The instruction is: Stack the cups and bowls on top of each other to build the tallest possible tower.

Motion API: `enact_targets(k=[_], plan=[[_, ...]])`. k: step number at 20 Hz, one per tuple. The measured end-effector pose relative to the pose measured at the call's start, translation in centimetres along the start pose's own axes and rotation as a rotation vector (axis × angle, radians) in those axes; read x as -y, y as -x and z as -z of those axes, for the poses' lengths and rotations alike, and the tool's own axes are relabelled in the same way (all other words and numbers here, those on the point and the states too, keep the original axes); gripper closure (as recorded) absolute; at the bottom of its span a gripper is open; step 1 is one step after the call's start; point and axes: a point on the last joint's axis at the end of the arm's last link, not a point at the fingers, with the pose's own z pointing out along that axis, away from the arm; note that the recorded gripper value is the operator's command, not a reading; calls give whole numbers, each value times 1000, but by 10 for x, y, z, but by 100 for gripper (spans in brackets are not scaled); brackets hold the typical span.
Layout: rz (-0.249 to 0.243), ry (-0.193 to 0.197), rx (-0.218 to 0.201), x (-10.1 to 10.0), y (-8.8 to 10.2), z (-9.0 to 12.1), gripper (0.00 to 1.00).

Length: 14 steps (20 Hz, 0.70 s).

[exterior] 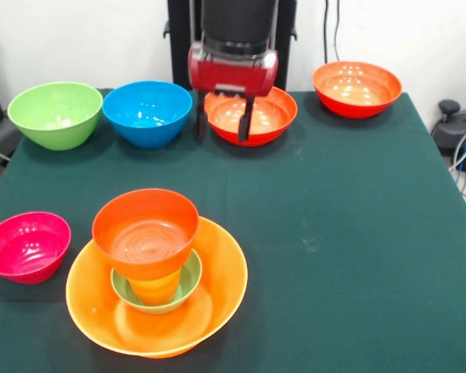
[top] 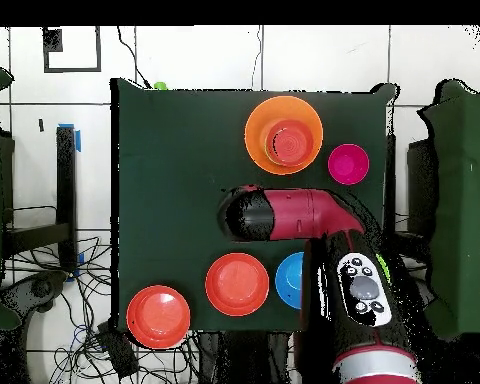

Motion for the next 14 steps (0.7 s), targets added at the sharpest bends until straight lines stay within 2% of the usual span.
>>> enact_targets(k=[3, 6, 14], plan=[[-10, -3, -28, 6, -11, -18, 0], [-11, -23, -76, 10, -30, -36, 0], [28, -75, -128, 0, -55, -51, 0]])
